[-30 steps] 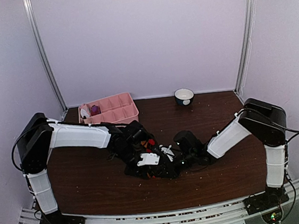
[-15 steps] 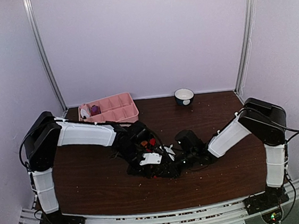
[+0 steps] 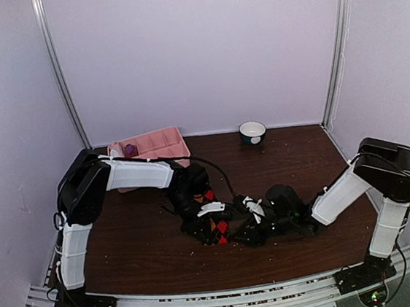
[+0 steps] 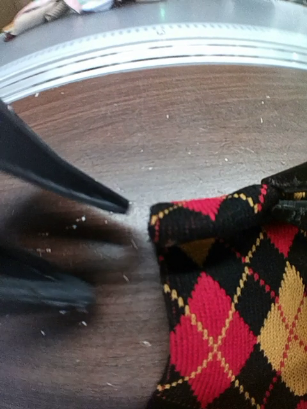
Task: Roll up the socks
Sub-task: Roll the sock at the center of the board.
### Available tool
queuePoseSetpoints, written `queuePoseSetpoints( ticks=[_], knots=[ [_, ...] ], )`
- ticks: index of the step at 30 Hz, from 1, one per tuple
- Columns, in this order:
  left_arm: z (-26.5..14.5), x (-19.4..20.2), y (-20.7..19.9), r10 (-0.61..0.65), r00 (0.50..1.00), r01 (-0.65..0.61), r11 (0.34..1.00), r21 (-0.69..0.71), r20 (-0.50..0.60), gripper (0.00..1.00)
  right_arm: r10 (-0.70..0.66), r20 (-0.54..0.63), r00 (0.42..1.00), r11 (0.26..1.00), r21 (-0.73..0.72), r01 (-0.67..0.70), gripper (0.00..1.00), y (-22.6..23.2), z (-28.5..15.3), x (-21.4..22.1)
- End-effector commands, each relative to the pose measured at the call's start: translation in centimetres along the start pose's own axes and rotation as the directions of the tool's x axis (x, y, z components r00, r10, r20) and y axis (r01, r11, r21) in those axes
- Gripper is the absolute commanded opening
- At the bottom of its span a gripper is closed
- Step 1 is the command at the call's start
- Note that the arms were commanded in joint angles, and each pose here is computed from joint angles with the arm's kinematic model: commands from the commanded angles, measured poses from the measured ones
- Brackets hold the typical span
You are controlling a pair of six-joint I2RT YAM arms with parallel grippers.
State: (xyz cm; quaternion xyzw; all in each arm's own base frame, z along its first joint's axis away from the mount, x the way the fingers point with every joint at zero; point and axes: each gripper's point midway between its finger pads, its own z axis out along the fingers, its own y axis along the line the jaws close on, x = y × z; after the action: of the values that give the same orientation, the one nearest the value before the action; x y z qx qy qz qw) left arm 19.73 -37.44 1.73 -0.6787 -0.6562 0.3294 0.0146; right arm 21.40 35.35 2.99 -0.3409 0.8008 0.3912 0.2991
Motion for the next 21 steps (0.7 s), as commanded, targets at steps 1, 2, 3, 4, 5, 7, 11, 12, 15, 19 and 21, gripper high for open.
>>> queuePoseSetpoints(
  ticks=[1, 2, 3, 4, 5, 7, 11, 12, 15, 19, 21],
  knots=[
    [1.9, 4.8, -0.2, -0.225, 0.962, 0.239, 0.968, 0.075, -0.153, 0.0, -0.099, 0.109, 0.989, 0.989, 0.118, 0.086, 0.48, -0.7, -2.3, -1.8],
    [2.1, 5.0, -0.2, -0.235, 0.959, 0.25, 0.965, 0.076, -0.159, 0.0, -0.118, 0.132, 0.984, 0.983, 0.153, 0.098, 0.86, -1.0, -3.0, -2.2],
    [2.1, 5.1, -0.1, -0.246, 0.955, 0.261, 0.962, 0.075, -0.167, 0.0, -0.136, 0.152, 0.979, 0.977, 0.187, 0.106, 0.99, -1.3, -3.7, -2.5],
    [2.2, 5.1, -0.2, -0.256, 0.952, 0.273, 0.958, 0.086, -0.167, 0.0, -0.152, 0.17, 0.974, 0.969, 0.22, 0.113, 1.0, -1.6, -4.4, -2.9],
    [2.2, 5.1, -0.4, -0.268, 0.949, 0.287, 0.952, 0.103, -0.168, 0.0, -0.169, 0.195, 0.966, 0.959, 0.257, 0.116, 1.0, -1.8, -5.2, -3.4],
    [2.1, 5.1, -0.7, -0.284, 0.944, 0.307, 0.943, 0.128, -0.17, 0.0, -0.182, 0.246, 0.952, 0.938, 0.334, 0.093, 1.0, -2.5, -7.0, -4.5],
    [1.8, 5.2, -1.5, -0.299, 0.936, 0.331, 0.928, 0.174, -0.185, 0.0, -0.038, 0.427, 0.904, 0.872, 0.456, -0.179, 1.0, -5.6, -11.0, -6.0],
    [1.8, 5.2, -1.6, -0.305, 0.934, 0.339, 0.922, 0.187, -0.186, 0.0, 0.021, 0.5, 0.866, 0.866, 0.424, -0.266, 1.0, -6.0, -11.9, -6.0],
    [2.0, 5.6, -1.7, -0.309, 0.93, 0.347, 0.917, 0.195, -0.199, 0.0, 0.039, 0.531, 0.846, 0.923, 0.305, -0.233, 1.0, -5.1, -11.7, -5.4],
    [2.2, 6.0, -1.4, -0.33, 0.922, 0.369, 0.907, 0.203, -0.202, 0.0, -0.08, 0.418, 0.905, 0.962, 0.269, -0.039, 0.99, -2.5, -8.8, -4.2],
    [2.2, 6.3, -1.1, -0.342, 0.917, 0.382, 0.902, 0.201, -0.206, 0.0, -0.216, 0.366, 0.905, 0.944, 0.315, 0.098, 1.0, -0.9, -8.3, -3.5]
  ],
)
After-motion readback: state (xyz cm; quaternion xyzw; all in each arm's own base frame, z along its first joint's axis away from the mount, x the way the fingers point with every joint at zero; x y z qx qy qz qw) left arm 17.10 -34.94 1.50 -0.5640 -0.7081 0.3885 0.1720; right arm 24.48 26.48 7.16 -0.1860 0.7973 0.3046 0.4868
